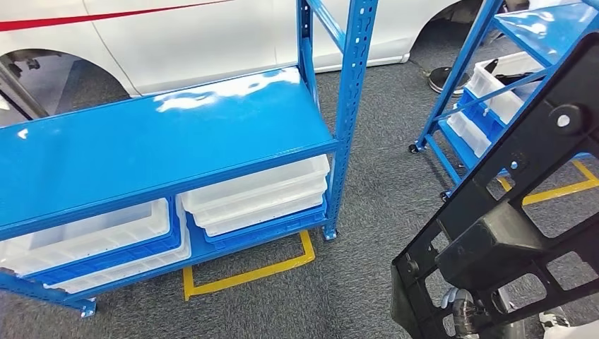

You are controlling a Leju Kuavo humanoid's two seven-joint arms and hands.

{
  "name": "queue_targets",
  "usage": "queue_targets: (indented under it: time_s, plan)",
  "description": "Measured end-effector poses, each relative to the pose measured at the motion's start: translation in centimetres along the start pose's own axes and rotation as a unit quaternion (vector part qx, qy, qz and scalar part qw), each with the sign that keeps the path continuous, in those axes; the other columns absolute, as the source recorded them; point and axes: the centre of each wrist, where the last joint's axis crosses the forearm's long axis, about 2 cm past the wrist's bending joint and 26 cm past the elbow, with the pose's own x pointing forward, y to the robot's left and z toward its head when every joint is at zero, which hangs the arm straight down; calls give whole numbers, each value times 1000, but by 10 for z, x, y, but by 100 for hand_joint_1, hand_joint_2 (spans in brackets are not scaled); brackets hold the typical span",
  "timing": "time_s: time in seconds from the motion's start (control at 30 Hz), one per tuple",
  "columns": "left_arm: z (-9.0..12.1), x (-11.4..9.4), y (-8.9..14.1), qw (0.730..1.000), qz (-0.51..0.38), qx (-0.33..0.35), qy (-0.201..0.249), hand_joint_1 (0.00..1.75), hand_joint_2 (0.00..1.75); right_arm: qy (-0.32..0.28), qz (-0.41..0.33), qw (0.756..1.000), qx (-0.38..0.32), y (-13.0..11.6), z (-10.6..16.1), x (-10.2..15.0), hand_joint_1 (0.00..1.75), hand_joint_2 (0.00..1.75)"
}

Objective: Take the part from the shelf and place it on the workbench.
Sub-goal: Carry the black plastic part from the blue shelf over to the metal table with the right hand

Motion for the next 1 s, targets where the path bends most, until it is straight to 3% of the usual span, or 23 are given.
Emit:
queue_targets:
  time_s: [1.0]
  plan:
    - [1, -2, -1, 1000, 10, 2, 3, 0, 0, -22, -1, 999, 30, -5, 1, 1, 175, 175]
